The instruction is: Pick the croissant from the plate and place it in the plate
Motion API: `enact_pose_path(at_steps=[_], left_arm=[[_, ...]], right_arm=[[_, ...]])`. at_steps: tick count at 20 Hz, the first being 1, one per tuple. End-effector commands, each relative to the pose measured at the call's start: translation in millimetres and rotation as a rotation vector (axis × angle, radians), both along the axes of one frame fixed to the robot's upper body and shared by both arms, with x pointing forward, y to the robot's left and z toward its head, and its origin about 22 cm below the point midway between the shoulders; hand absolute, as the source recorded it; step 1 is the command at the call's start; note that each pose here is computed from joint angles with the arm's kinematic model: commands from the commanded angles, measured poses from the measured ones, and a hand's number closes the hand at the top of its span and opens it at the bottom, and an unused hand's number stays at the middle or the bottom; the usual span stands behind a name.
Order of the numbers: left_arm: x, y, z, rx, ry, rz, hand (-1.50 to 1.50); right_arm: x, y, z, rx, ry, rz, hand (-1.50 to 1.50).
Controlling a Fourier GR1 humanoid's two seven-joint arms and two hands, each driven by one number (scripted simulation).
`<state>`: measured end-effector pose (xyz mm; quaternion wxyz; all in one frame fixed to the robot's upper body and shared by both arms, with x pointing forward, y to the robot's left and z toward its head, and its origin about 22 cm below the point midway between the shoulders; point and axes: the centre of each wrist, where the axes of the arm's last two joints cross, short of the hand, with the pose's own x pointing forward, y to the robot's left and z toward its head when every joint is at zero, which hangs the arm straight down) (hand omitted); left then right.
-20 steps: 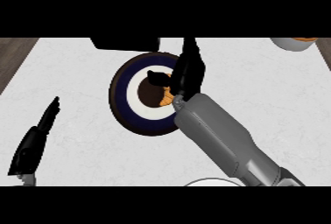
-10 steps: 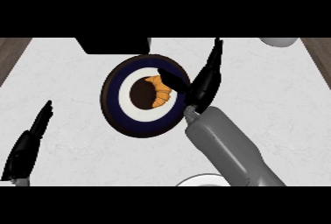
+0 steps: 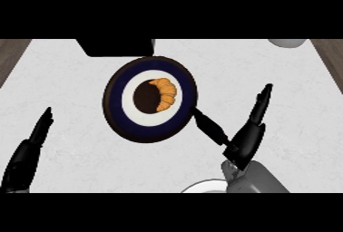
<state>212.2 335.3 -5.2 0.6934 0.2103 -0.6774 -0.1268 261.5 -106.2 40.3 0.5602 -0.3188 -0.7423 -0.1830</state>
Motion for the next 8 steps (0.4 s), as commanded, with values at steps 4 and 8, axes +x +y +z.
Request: enact_pose_path(at_steps=[4,8], left_arm=[[11.0,9,12,0.008,0.001,0.007,0.00],[-1.2,-6,9,-0.004,0.001,-0.008,0.00]], right_arm=[[-63,-41,-16,0.006,-0.008,-0.040,-1.50],[-66,-58,-7,0.020,0.000,-0.048,-1.50]])
